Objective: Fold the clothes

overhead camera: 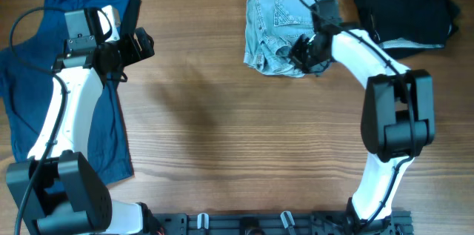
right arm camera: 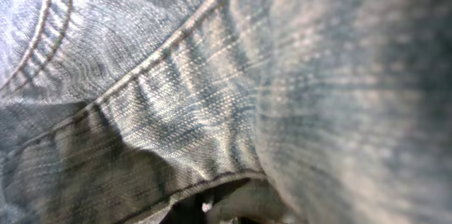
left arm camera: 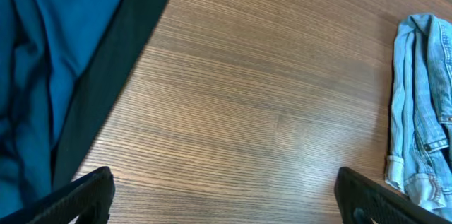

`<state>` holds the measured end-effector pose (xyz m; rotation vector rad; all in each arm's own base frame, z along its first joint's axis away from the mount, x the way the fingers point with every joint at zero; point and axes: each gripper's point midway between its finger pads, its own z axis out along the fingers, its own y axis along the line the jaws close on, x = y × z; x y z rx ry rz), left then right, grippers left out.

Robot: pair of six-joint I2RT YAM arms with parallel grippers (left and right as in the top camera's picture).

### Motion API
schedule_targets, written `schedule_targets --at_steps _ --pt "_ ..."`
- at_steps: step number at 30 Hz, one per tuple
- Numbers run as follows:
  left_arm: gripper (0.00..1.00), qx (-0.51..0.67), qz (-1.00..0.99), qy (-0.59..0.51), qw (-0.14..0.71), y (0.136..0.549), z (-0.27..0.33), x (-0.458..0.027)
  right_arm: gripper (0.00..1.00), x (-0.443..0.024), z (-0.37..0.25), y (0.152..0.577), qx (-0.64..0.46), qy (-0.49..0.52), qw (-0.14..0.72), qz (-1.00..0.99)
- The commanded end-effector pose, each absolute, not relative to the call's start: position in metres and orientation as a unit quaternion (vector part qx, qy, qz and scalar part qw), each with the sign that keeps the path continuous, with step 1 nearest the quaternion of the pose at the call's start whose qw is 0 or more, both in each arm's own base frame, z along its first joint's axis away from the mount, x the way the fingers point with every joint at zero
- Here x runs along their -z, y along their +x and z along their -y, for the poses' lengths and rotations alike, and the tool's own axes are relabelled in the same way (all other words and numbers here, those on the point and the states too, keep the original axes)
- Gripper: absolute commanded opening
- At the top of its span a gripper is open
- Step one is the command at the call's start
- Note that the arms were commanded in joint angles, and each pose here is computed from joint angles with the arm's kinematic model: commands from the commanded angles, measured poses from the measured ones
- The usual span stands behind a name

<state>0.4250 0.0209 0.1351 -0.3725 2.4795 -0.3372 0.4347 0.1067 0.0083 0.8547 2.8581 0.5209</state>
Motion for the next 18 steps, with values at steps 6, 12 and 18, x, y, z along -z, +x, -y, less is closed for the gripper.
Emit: schedule_targets --at_steps 6,12,18 --pt "1.00 0.135 -0.932 -0.139 0.307 0.425 -0.017 -0.141 0.04 0.031 -0.038 0.426 -0.120 0.123 0.062 -0.983" --pt "1.00 0.135 -0.929 -0.137 0.317 0.429 -0.017 -0.144 0.17 -0.009 -0.032 0.463 -0.225 0.115 0.117 -0.960" --pt "1.00 0.135 -0.929 -0.137 0.317 0.429 -0.018 -0.144 0.70 -0.082 -0.049 0.444 -0.302 0.273 0.055 -0.912"
